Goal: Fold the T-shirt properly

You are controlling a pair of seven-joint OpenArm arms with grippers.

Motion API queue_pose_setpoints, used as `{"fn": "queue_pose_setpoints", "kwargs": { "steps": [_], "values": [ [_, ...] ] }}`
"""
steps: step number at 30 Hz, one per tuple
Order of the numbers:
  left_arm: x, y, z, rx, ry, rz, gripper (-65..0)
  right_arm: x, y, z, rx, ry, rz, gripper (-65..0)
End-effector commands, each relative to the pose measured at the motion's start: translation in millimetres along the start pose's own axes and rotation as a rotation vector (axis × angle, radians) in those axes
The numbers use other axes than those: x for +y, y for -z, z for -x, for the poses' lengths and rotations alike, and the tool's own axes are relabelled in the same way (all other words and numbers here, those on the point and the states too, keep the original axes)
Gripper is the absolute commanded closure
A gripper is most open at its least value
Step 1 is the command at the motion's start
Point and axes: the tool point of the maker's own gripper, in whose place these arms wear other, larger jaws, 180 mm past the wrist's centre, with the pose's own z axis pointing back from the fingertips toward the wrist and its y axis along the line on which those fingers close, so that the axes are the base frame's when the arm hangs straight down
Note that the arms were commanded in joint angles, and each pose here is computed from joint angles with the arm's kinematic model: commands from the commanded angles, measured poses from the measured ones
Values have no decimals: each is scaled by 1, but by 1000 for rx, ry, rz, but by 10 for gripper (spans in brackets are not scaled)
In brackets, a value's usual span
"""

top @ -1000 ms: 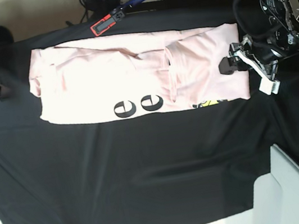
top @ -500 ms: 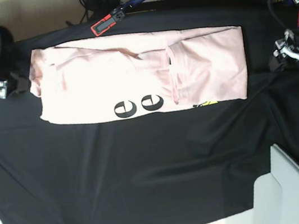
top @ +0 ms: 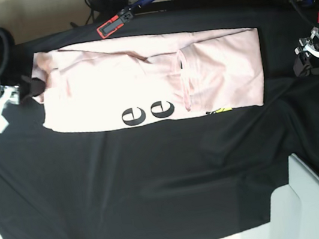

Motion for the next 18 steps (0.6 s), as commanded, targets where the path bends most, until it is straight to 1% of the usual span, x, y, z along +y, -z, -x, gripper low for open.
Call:
{"fn": "queue_pose_setpoints", "kwargs": {
  "steps": [1,3,7,11,12,13,14,17,18],
  "values": [
    [2,-5,-15,-41,25,-2,-331,9,5,-3,-1,-24,-20,-450],
    [2,-5,-13,-36,24,-2,-331,20,14,-6,8,-43,-42,-448],
    [4,-6,-12,-37,20,-7,-331,32,26,-3,15,-40,-75,-444],
    [4,-6,-12,-37,20,-7,-329,33,28,-3,10,-34,-80,-437],
    [4,-6,-11,-35,20,-7,-329,33,27,-3,9,-32,-80,-415],
    [4,-6,-11,-35,20,-7,-329,31,26,-2,9,-31,-75,-371],
    [4,-6,-11,-35,20,-7,-329,30,25,-3,9,-31,-73,-315],
    [3,-6,-11,-34,20,-4,-329,30,25,-1,11,-29,-73,-83],
    [3,-5,-11,-33,21,-3,-329,30,25,-1,11,-29,-73,-26]
  ]
}}
